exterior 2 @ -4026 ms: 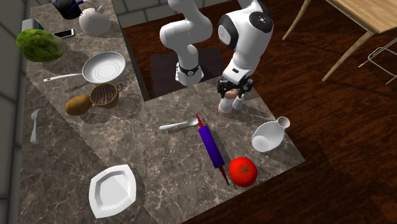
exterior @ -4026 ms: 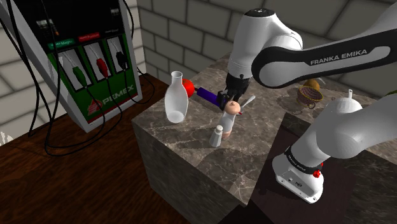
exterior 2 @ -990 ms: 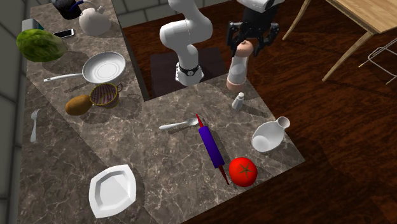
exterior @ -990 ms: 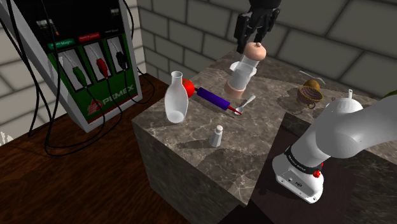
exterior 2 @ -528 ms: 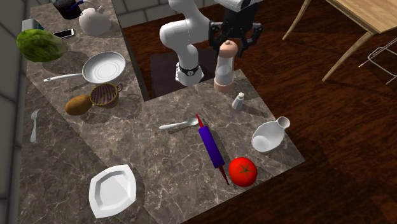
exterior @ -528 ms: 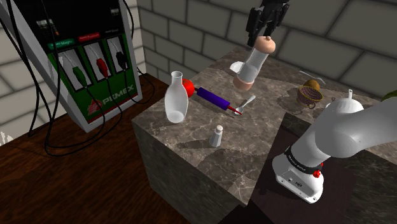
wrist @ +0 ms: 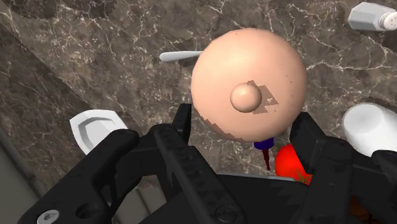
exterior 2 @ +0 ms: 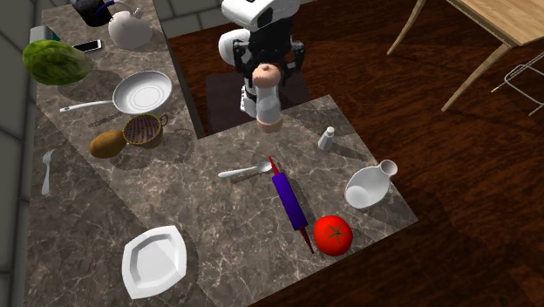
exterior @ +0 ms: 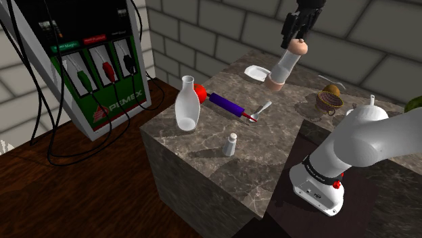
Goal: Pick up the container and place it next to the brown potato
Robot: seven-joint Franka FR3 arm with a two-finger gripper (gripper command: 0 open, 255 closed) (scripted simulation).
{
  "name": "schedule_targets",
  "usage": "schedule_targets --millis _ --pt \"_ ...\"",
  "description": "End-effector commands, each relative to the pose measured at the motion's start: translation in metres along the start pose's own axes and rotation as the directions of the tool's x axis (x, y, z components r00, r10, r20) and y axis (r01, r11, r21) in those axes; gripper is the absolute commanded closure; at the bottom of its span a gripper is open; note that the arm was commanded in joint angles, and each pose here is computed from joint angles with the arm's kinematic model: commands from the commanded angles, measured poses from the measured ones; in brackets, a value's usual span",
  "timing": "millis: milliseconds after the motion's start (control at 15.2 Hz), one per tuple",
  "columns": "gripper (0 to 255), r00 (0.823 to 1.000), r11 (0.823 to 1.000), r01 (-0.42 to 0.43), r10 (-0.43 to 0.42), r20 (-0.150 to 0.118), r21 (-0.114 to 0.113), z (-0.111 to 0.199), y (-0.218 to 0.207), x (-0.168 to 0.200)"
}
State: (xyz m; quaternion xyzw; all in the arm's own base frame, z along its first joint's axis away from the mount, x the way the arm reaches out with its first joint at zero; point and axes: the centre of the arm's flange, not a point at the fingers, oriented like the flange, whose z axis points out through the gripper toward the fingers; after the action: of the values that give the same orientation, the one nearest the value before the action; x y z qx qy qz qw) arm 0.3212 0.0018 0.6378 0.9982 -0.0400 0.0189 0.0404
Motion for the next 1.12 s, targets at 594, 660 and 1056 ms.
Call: schedule_targets --millis 594,660,1056 --pt "255 1.000 1.000 0.001 -0.001 0.000 0.000 0.029 0.142 0.007" --pt "255 1.000 1.000 0.001 -0.001 0.000 0.000 0.031 0.155 0.008" --pt "255 1.000 1.000 0.001 -0.001 0.000 0.000 0.048 0.232 0.011"
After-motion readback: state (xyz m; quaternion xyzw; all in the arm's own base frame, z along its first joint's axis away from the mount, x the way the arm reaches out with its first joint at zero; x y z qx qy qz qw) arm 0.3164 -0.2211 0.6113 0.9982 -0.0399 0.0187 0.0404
